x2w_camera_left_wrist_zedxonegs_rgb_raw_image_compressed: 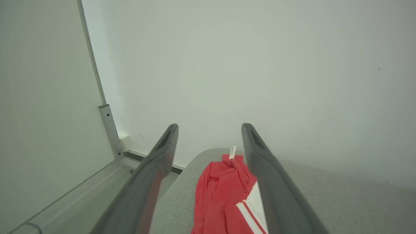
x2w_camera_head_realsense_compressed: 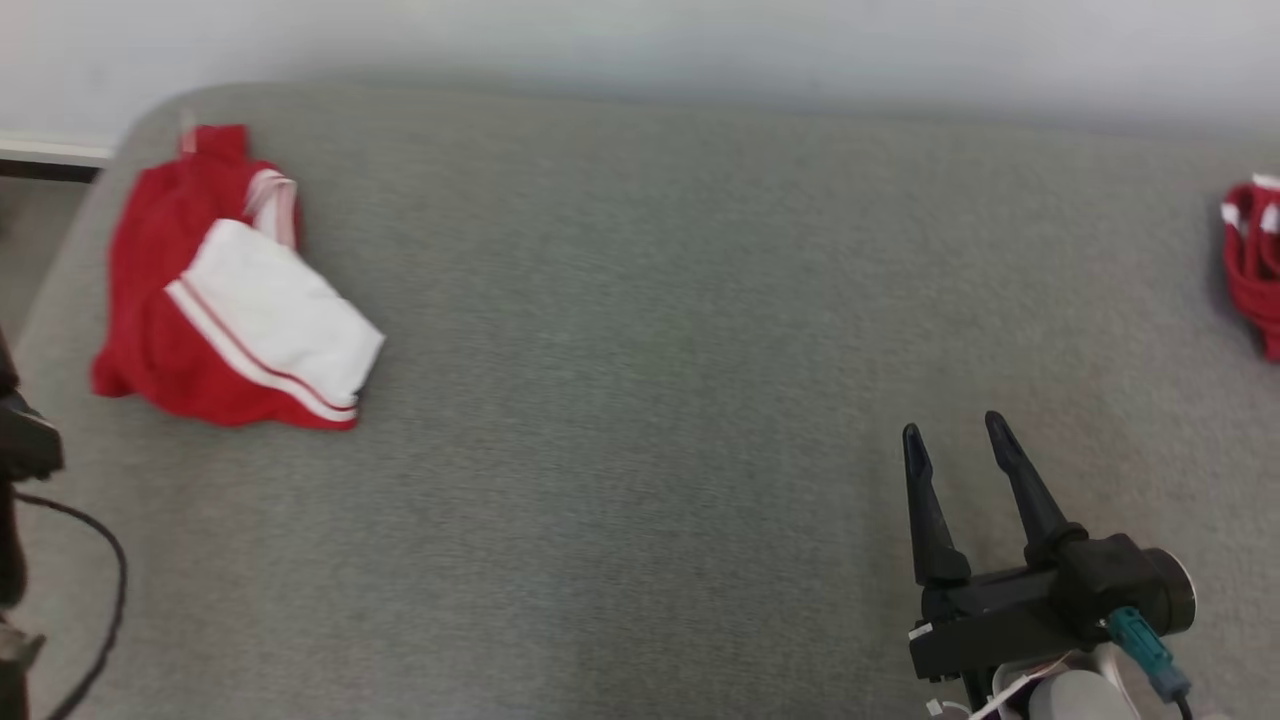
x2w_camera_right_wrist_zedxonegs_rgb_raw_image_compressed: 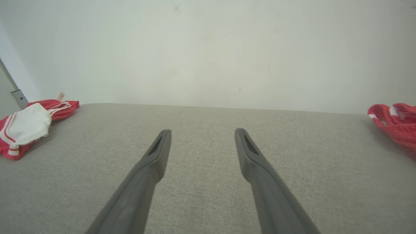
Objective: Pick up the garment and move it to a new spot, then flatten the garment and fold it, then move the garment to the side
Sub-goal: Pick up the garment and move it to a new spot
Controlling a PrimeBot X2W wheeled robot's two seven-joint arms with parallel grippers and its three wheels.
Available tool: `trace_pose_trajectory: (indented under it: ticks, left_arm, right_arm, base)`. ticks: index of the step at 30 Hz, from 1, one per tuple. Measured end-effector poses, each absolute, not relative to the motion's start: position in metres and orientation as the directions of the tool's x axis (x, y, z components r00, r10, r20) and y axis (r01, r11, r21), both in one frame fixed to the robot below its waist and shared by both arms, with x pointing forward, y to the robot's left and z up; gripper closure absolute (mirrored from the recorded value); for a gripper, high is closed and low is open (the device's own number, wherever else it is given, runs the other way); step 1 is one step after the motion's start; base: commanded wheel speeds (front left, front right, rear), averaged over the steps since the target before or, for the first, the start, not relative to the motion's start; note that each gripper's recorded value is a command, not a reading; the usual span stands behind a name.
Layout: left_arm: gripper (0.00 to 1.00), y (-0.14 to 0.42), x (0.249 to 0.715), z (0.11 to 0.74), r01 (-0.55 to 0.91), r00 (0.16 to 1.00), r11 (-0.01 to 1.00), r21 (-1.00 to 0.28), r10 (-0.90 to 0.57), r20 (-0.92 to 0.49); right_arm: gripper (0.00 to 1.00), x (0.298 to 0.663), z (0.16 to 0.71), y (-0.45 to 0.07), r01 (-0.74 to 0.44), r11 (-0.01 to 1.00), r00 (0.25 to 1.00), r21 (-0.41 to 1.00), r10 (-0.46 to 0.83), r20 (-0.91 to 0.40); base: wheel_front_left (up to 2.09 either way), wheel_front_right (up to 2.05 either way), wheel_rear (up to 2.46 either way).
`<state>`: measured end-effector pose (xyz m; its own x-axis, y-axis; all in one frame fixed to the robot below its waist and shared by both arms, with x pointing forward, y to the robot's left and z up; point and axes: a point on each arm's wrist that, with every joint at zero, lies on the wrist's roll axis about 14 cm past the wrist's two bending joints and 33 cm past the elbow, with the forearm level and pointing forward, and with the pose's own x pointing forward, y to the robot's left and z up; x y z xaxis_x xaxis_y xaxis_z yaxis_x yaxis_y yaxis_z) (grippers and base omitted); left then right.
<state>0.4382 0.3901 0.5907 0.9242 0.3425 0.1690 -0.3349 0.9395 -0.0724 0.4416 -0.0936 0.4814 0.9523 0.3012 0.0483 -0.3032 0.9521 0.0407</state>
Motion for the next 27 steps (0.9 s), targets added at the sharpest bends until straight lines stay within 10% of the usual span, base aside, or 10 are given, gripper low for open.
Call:
trace_pose_trajectory:
  ticks: [14, 27]
  left_arm:
    - [0.0, 0.366, 0.527, 0.47, -0.273, 0.94, 0.96, -0.067, 0.251, -0.23]
    - [0.0, 0.362, 0.515, 0.376, -0.312, 0.744, 0.947, -0.08, 0.191, -0.64]
  right_arm:
    - [0.0, 0.446, 0.442, -0.154, -0.144, 0.989, 0.988, 0.022, 0.145, -0.048]
    - [0.0, 0.45, 0.426, -0.168, -0.11, 0.994, 0.99, 0.01, 0.11, -0.087]
  base:
    - [0.0, 0.0, 0.0]
    - [0.0, 0.0, 0.0]
